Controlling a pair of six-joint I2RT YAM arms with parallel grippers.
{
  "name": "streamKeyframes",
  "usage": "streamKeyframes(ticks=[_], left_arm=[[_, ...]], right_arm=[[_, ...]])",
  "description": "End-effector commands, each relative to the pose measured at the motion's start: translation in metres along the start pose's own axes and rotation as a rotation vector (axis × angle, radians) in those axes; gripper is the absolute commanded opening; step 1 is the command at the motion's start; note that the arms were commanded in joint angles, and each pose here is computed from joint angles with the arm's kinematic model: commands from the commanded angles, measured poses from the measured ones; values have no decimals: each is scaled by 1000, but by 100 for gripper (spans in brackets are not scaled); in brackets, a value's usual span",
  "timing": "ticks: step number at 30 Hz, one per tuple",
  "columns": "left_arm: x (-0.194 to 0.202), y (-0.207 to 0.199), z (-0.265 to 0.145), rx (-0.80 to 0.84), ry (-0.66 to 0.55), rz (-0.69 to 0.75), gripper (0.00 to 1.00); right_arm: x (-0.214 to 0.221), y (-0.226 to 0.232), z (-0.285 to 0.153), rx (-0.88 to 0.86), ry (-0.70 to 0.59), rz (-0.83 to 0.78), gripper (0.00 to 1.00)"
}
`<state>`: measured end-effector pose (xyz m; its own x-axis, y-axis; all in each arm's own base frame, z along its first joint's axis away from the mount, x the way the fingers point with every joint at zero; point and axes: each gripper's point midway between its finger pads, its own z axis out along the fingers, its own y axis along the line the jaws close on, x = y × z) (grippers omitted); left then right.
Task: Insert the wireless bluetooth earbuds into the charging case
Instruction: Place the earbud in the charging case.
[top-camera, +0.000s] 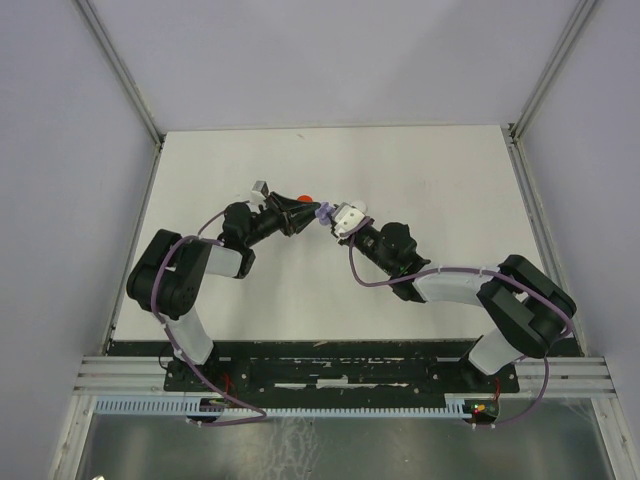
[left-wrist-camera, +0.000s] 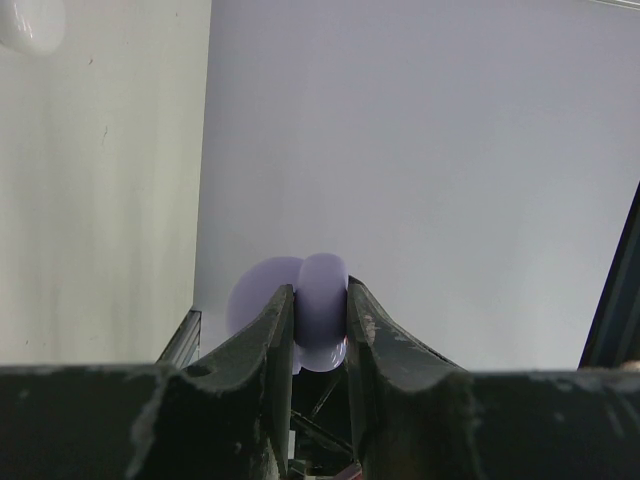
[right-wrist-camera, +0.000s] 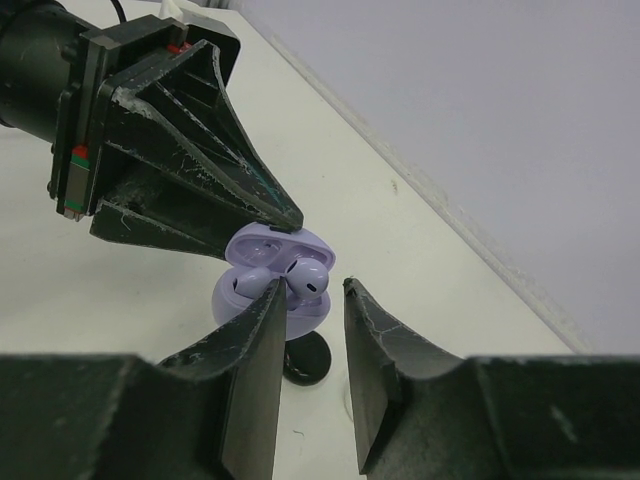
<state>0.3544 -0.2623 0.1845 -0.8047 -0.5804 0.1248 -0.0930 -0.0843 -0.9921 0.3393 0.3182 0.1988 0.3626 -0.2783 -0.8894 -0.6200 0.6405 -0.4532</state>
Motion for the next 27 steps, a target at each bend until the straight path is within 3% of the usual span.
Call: streamKeyframes(ticks=[1, 15, 20, 23, 27], left_arm=[[0, -21, 2, 69, -1, 48, 3], [-6, -21, 9, 68, -11, 46, 3], [-7, -15, 8, 37, -26, 96, 3], [-7, -17, 6, 19, -41, 133, 3], [-10, -17, 3, -12, -72, 172, 3]], right_arm=[[-25, -5, 4, 3, -60, 25, 38], [-45, -25, -30, 82, -72, 76, 47], [-34, -63, -45, 264, 203, 248, 54], [-27, -64, -50, 264, 412, 312, 58], [-25, -53, -51, 203, 534, 356, 64]])
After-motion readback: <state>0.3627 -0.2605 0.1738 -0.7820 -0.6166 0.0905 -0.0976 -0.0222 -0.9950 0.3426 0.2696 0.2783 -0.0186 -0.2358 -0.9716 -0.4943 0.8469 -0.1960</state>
